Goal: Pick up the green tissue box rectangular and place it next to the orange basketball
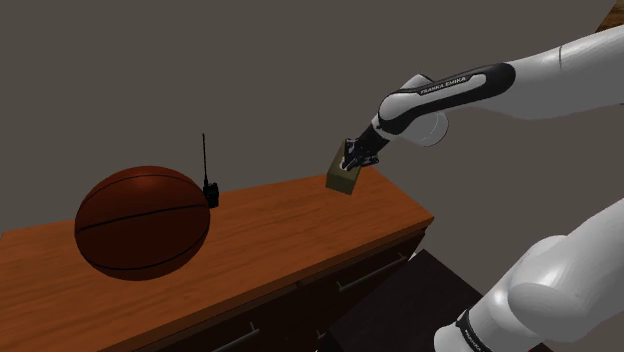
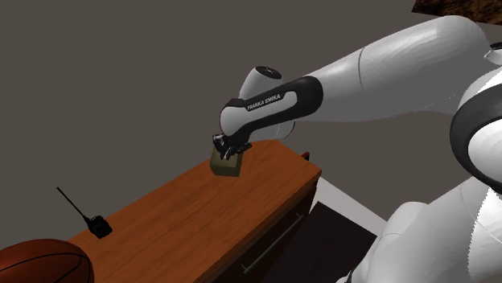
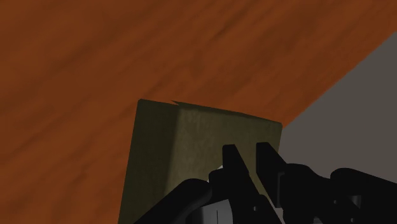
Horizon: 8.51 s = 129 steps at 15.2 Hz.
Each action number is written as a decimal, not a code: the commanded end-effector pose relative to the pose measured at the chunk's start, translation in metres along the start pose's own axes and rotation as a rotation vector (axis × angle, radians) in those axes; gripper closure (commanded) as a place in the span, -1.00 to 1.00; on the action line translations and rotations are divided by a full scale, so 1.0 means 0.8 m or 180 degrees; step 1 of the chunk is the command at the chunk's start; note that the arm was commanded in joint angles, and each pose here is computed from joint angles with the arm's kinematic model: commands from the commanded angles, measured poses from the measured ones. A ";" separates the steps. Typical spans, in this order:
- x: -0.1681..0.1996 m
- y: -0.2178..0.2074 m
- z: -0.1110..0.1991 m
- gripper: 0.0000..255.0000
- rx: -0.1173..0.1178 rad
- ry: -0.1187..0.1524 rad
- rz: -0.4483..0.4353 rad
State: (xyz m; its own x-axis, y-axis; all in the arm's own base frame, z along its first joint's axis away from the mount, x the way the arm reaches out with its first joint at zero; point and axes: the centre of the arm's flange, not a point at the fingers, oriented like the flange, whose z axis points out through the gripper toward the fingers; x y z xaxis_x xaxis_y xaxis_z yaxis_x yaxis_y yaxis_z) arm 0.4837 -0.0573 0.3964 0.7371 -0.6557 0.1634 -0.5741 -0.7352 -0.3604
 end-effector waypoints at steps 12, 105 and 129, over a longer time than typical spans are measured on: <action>0.013 -0.030 -0.080 1.00 -0.0001 -0.0001 0.0000; -0.395 -0.374 -0.136 1.00 -0.0001 -0.0001 0.0000; -0.421 -0.317 0.009 1.00 -0.0001 -0.0001 0.0000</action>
State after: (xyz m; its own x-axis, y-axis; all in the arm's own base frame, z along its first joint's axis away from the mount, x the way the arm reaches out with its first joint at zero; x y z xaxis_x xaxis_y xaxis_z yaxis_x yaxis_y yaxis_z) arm 0.3839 0.3503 0.4312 0.7369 -0.6560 0.1632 -0.5748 -0.7352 -0.3594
